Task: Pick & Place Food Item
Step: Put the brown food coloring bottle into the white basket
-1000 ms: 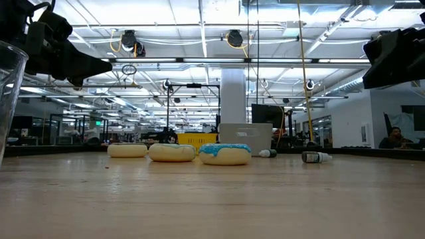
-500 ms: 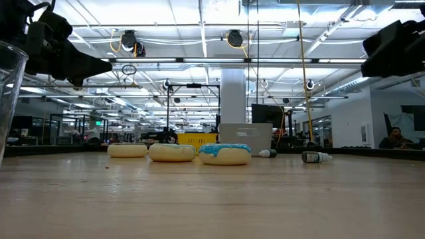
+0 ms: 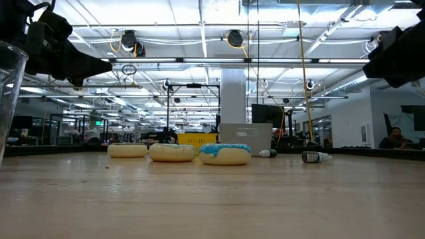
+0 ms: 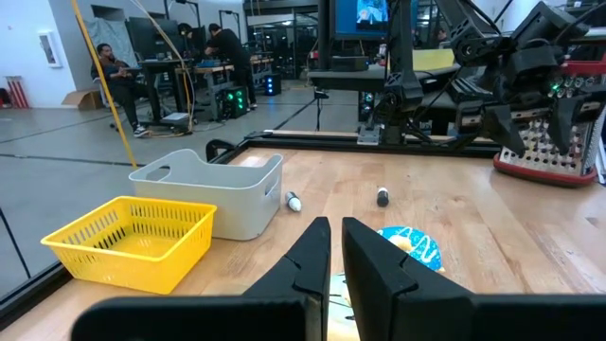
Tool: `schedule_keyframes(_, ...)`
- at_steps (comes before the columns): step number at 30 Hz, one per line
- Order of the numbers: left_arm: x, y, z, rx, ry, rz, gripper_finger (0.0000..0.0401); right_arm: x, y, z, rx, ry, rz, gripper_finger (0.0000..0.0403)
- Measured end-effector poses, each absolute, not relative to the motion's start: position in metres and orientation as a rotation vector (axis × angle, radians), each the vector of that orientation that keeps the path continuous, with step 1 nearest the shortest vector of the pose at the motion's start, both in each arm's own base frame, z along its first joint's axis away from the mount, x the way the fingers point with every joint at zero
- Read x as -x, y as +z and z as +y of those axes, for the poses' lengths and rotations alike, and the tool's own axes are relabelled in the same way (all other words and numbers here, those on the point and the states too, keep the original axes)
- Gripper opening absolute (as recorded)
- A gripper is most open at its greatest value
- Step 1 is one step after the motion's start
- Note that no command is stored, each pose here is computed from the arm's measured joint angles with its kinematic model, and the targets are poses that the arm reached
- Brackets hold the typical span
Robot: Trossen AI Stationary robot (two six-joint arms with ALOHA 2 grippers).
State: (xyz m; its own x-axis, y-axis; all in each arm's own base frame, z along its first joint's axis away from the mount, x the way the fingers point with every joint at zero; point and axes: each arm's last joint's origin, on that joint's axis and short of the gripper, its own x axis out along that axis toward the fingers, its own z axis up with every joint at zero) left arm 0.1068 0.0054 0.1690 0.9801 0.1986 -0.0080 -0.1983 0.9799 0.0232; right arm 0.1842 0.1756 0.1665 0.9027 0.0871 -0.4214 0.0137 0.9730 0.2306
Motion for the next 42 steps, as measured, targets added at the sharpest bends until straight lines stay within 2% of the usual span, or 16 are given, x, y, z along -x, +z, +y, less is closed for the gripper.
schedule_keyframes(33, -0.1068, 0.1690, 0.0054, -0.022, 0.199, 0.010, 0.0031, -0.1842, 0.1664, 0.1755, -0.198, 0.046, 0.444, 0.0205)
schedule_keyframes(42, -0.1068, 0.1690, 0.0054, -0.022, 0.200, 0.010, 0.0031, -0.1814, 0.1617, 0.1762, -0.162, 0.111, 0.518, 0.0205)
